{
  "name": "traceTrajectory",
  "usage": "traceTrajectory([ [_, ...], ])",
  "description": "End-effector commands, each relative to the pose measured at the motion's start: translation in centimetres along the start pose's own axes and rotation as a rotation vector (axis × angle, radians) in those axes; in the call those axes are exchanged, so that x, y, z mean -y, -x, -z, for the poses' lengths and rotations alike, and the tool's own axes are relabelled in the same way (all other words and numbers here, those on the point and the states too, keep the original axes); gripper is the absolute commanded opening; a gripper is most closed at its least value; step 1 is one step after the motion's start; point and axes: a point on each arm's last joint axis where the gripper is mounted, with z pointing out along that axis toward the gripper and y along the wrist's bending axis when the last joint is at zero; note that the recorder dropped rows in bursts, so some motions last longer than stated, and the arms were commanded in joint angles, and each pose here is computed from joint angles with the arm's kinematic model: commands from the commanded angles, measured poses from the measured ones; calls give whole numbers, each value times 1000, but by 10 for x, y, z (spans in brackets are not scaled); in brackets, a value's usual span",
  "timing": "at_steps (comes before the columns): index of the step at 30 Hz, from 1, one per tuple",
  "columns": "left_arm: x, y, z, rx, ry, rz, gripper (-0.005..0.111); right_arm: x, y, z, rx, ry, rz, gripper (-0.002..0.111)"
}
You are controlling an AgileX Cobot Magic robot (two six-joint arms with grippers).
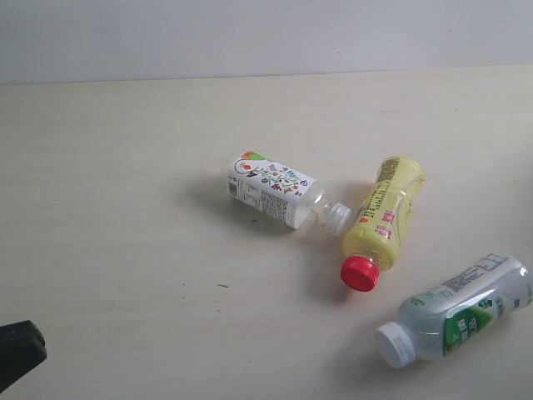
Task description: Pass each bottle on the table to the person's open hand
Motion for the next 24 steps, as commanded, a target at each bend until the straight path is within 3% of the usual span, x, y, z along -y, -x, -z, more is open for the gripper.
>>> traceTrajectory([
  [1,1,-6,1,0,0,21,1,0,-1,0,6,2,9,0],
  [14,-1,-3,1,5,16,59,1,0,-1,0,6,2,8,0],
  [16,-8,11,2,39,92,114,1,0,-1,0,6,2,8,0],
  [19,-26,38,6,105,302,209,0,0,-1,0,6,2,8,0],
  [24,-35,89,-3,153,334,177,0,0,-1,0,6,2,7,0],
])
